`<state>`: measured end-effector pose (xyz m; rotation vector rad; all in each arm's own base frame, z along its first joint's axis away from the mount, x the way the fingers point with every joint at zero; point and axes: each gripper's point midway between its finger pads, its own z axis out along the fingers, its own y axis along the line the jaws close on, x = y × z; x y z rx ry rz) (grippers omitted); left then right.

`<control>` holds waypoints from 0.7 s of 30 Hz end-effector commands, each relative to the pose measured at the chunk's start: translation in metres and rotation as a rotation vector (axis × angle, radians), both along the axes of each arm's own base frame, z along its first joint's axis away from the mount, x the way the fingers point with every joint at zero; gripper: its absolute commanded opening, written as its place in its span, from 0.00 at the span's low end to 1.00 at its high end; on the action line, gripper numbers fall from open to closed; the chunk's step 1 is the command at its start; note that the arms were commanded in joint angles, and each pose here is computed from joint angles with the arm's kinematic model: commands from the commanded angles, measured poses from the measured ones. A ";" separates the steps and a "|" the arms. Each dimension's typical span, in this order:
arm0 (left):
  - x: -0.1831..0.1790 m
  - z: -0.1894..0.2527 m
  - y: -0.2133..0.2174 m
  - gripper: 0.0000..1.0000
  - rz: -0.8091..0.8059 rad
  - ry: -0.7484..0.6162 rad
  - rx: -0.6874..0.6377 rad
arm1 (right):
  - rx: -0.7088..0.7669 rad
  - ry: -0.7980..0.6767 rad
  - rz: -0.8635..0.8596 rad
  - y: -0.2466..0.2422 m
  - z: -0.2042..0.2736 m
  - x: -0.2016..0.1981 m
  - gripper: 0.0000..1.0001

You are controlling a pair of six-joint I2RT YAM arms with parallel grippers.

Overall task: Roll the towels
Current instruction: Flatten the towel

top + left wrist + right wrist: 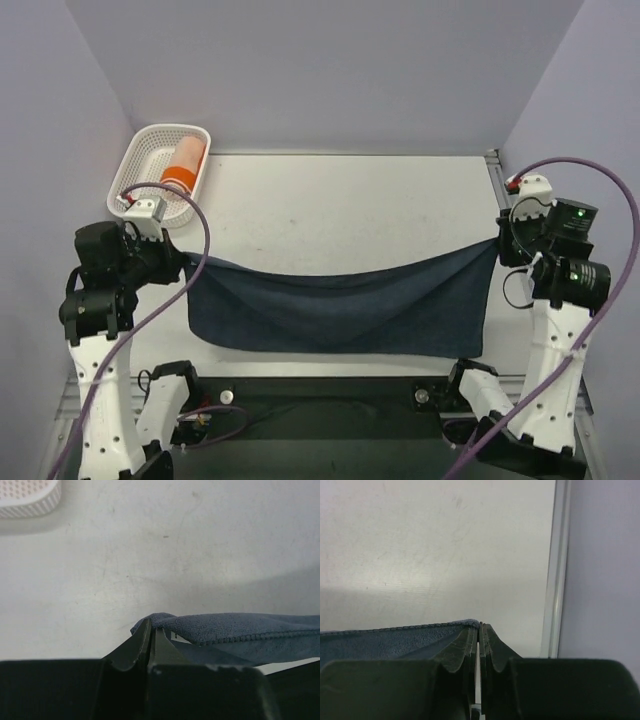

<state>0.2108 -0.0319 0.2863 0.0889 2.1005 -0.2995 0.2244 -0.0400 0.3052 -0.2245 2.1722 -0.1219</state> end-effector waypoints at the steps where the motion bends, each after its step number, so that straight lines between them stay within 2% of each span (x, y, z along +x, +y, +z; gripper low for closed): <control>1: 0.023 -0.043 0.011 0.00 0.052 0.179 -0.025 | 0.030 0.174 0.009 -0.013 -0.059 0.037 0.00; 3: 0.038 -0.057 0.016 0.00 0.097 0.237 -0.052 | 0.050 0.273 -0.010 -0.015 -0.097 0.050 0.00; 5: 0.052 -0.076 0.021 0.00 0.117 0.315 -0.057 | 0.069 0.318 -0.010 -0.014 -0.121 0.069 0.00; 7: 0.066 -0.084 0.017 0.00 0.109 0.338 -0.095 | 0.105 0.342 -0.023 -0.012 -0.140 0.085 0.00; 10: 0.089 -0.095 0.003 0.00 0.040 0.330 -0.144 | 0.123 0.347 -0.026 -0.009 -0.150 0.104 0.00; 13: 0.115 -0.098 0.004 0.00 0.042 0.257 -0.102 | 0.139 0.363 -0.023 -0.008 -0.156 0.117 0.00; 17: 0.140 -0.126 0.005 0.00 0.039 0.308 -0.064 | 0.128 0.399 -0.021 -0.014 -0.168 0.133 0.00; 21: 0.154 -0.153 0.002 0.00 0.021 0.364 -0.081 | 0.137 0.426 -0.019 -0.016 -0.178 0.150 0.00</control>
